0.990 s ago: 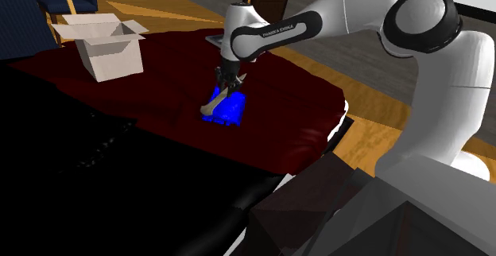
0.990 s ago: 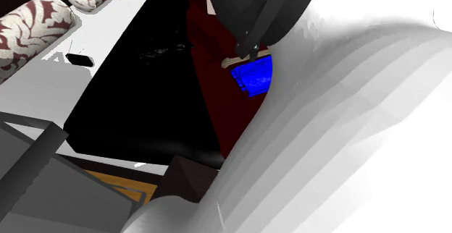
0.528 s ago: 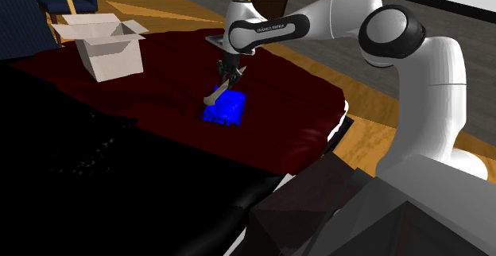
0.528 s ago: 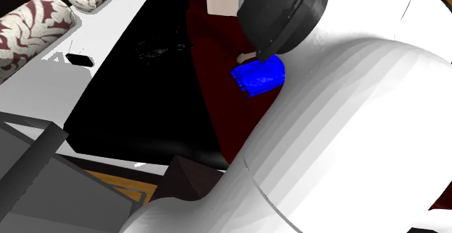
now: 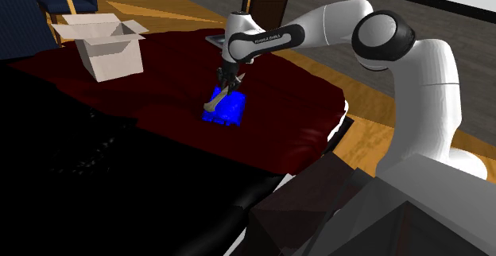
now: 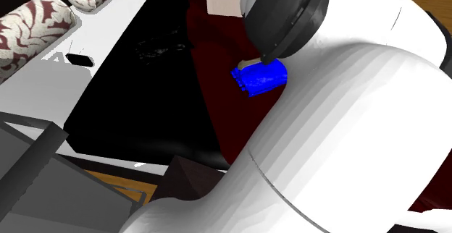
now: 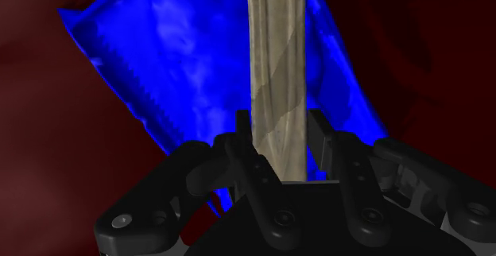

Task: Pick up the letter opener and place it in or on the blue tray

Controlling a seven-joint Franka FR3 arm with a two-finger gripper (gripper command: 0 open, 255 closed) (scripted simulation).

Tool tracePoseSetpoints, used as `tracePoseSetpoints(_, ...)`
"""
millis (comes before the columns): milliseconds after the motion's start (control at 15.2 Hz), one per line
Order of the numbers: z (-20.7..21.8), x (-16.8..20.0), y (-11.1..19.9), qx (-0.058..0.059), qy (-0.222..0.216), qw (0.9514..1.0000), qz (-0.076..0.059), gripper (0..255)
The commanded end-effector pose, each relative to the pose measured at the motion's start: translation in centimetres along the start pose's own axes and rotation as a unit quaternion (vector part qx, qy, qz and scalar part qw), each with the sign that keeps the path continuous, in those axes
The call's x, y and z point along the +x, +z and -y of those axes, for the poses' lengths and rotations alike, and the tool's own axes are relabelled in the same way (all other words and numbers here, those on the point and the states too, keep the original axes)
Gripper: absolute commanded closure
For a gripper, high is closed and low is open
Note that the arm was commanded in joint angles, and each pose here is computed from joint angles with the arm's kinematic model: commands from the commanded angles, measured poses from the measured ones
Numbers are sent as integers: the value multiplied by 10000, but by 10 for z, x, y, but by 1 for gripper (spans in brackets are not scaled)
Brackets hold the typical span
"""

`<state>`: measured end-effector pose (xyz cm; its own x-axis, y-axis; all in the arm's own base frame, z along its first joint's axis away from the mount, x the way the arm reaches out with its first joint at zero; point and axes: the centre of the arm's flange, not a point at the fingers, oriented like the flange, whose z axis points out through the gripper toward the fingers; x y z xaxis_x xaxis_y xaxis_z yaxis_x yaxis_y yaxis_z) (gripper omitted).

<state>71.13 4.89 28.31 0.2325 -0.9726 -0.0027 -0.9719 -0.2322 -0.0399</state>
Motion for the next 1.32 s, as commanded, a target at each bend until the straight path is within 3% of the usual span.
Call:
tracePoseSetpoints(0,-1,-1,11,1,0,10000,0,255)
tracePoseSetpoints(330,-2,-1,38,1,0,10000,0,255)
tracePoseSetpoints(858,-2,-1,38,1,0,10000,0,255)
tracePoseSetpoints(924,-2,-1,38,1,0,10000,0,0)
tracePoseSetpoints(1254,-2,-1,38,1,0,10000,0,0)
